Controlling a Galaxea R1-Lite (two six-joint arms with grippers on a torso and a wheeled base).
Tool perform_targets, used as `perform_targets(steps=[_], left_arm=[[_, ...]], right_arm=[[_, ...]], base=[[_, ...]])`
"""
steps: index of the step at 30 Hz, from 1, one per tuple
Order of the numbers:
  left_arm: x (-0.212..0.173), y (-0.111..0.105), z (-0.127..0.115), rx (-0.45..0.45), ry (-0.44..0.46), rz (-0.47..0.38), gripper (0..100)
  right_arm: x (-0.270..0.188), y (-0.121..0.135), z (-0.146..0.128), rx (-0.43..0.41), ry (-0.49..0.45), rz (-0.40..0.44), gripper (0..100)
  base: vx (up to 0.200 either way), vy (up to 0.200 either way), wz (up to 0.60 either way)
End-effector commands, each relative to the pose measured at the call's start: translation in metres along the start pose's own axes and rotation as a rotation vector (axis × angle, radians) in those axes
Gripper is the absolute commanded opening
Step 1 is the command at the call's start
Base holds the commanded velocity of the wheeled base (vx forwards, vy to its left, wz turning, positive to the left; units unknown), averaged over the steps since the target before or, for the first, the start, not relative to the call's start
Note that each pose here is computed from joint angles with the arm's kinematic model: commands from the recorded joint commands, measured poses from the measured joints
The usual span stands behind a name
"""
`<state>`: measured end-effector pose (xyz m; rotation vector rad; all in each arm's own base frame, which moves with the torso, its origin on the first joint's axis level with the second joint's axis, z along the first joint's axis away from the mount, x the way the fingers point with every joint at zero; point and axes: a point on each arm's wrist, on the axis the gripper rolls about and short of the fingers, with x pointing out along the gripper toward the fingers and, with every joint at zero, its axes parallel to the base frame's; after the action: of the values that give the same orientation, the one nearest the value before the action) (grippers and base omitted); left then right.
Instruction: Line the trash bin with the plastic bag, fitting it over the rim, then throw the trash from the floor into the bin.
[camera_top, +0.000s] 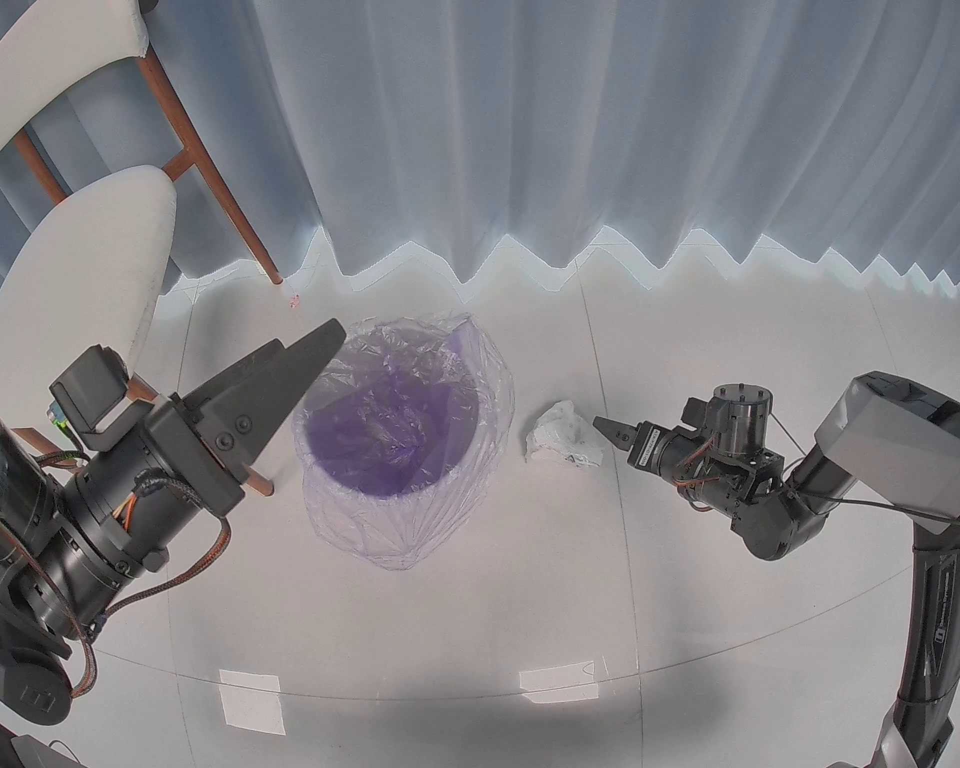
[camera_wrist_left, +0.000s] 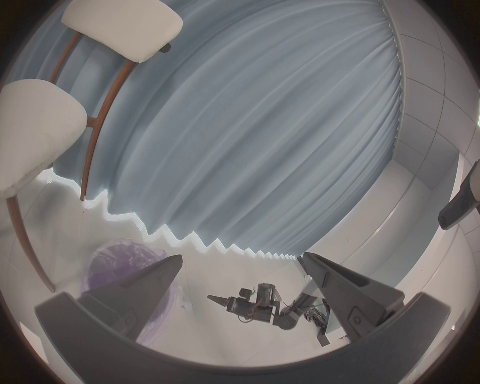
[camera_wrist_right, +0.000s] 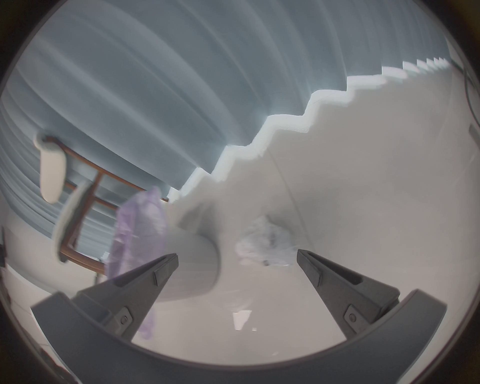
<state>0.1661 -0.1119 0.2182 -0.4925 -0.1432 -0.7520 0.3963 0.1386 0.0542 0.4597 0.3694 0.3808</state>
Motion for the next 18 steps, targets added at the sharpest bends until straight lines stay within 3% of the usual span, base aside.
perform_targets(steps=[1,5,8,13,18], left_arm=[[-0.005,0.003,-0.008,-0.003,0.053,-0.019,100],[-0.01,0.006,-0.015,0.012,0.084,-0.004,100],[-0.013,0.007,-0.018,0.018,0.099,0.002,100],[-0.017,0.009,-0.024,0.03,0.125,0.015,100],[-0.011,0.01,-0.023,0.033,0.112,0.012,100]], right_arm=[[0.019,-0.018,0.014,-0.116,-0.004,-0.135,100],[0.05,-0.028,0.0,-0.226,0.0,-0.172,100],[0.065,-0.024,-0.012,-0.268,0.018,-0.149,100],[0.092,-0.023,-0.036,-0.305,0.069,-0.131,100],[0.118,-0.024,-0.034,-0.304,0.071,-0.122,100]], base=[[0.0,0.0,0.0],[0.0,0.0,0.0],[0.0,0.0,0.0],[0.0,0.0,0.0],[0.0,0.0,0.0]])
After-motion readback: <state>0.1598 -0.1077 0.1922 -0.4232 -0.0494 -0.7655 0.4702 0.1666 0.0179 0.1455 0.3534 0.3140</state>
